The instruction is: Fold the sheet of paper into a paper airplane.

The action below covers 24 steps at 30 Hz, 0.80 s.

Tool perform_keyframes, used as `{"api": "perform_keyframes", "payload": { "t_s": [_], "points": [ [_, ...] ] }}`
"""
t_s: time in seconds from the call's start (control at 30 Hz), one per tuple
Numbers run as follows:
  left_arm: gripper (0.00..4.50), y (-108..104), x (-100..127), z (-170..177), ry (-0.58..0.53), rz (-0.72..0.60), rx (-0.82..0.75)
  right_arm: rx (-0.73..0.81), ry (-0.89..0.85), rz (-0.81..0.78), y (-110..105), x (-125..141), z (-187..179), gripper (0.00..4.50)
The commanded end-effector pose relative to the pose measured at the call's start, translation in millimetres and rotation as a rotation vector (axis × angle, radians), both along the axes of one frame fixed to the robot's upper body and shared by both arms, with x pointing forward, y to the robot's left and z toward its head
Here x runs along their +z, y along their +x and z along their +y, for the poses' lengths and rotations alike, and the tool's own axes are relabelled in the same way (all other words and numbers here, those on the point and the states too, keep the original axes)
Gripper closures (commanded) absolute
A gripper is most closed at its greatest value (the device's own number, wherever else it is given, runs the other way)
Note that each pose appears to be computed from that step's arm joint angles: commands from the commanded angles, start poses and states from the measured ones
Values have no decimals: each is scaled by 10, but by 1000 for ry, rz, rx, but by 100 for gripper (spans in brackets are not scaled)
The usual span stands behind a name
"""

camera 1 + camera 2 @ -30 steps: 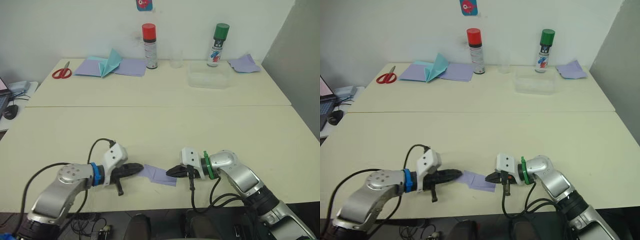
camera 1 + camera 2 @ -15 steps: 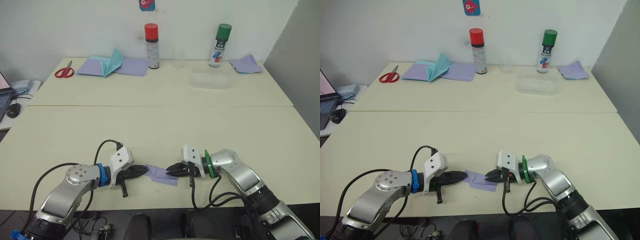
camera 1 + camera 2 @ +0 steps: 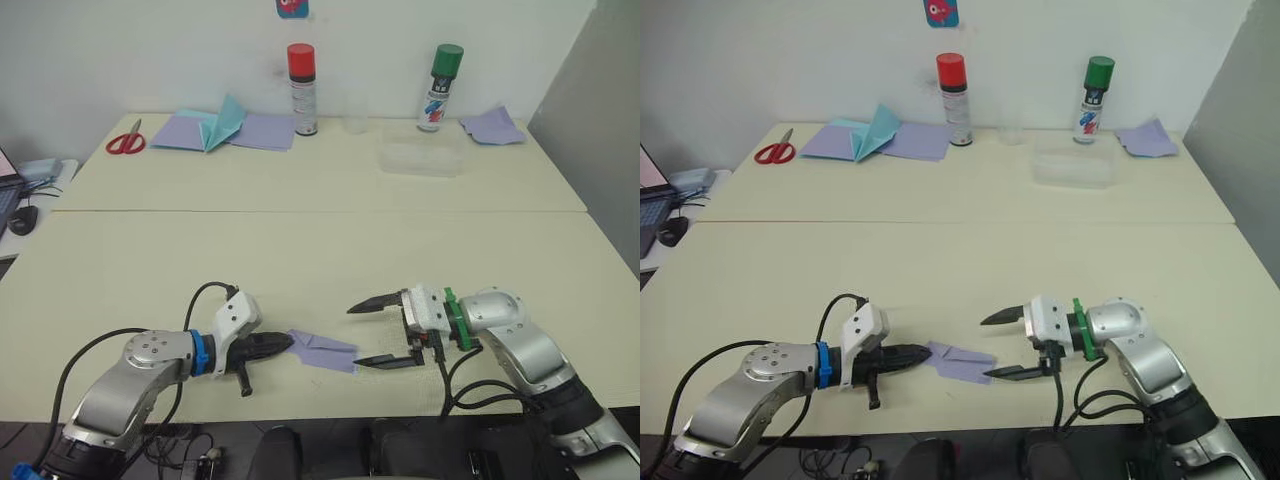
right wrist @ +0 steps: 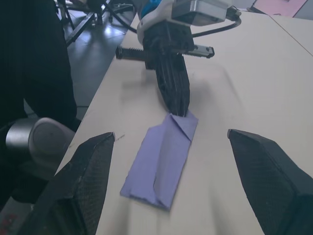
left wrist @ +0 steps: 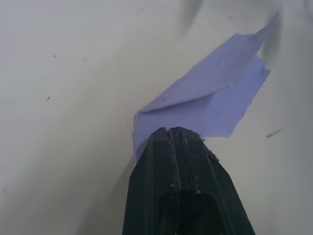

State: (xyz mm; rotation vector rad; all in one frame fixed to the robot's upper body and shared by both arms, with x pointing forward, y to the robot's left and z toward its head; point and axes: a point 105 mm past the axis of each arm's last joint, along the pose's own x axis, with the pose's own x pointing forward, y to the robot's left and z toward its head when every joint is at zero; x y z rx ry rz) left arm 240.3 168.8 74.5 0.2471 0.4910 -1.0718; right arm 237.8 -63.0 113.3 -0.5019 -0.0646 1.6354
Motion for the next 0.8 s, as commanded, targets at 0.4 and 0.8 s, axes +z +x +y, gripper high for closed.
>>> {"api": "perform_keyframes", "payload": {
  "t_s": [0.4, 0.8],
  "points": [
    [309, -296, 544, 2, -13, -227, -147, 80, -17, -132, -272, -78, 86, 58],
    [88, -426, 465, -70, 5, -313, -167, -66, -55, -155, -39, -272, 227, 58]
  ]
}}
